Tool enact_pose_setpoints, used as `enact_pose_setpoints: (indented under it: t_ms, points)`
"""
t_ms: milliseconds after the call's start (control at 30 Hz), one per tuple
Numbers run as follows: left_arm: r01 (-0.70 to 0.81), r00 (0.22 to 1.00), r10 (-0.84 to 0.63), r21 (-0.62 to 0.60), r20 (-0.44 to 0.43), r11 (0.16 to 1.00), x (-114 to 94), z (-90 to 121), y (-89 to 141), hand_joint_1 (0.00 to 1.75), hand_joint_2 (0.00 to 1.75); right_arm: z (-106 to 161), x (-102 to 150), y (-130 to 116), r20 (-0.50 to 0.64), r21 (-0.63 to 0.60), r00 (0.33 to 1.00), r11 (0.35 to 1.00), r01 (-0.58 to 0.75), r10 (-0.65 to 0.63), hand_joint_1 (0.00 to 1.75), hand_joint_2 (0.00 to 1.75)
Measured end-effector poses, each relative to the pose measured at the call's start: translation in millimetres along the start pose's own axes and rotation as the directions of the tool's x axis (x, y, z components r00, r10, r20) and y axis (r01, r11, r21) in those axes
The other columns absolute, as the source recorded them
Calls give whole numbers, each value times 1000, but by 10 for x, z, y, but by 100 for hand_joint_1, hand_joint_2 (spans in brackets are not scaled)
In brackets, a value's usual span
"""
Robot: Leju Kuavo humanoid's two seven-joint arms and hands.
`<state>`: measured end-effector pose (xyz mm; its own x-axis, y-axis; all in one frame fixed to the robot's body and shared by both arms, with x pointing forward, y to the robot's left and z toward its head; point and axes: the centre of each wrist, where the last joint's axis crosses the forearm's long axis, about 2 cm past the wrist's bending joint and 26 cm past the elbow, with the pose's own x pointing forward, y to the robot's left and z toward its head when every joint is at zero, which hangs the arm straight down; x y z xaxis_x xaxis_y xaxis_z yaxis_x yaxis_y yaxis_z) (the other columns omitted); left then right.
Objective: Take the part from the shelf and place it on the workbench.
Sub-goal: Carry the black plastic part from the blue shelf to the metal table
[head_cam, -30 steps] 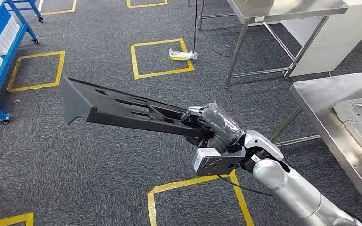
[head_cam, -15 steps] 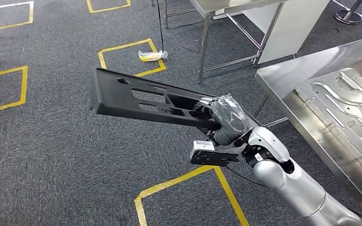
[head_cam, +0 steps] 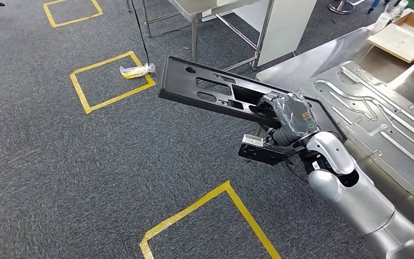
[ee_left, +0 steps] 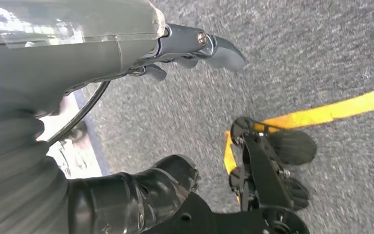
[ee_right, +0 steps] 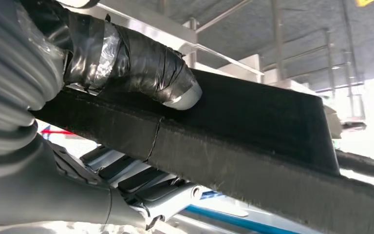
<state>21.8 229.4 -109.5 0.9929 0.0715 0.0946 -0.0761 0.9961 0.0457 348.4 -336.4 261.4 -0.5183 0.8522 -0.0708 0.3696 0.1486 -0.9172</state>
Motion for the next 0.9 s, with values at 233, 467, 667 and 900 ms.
enact_pose_setpoints:
  t_ms: [233, 467, 667, 900]
  points:
    - [-1, 1000, 1, 3, -1, 1000, -13, 0, 6, 0, 175, 36, -144, -73, -42, -19, 998, 999, -48, 47, 175, 175]
    - [-6, 1000, 6, 4, 13, 1000, 1, 2, -9, 0, 175, 43, -226, -101, -67, -22, 996, 998, -63, 62, 175, 175]
    - [-9, 1000, 9, 8, 23, 1000, 18, 2, -8, 0, 175, 19, -249, -106, -76, -25, 995, 997, -66, 64, 175, 175]
    - [-20, 1000, 20, 13, 16, 1000, -14, 2, -4, 0, 175, 5, -246, -57, -85, -16, 995, 998, -56, 55, 175, 175]
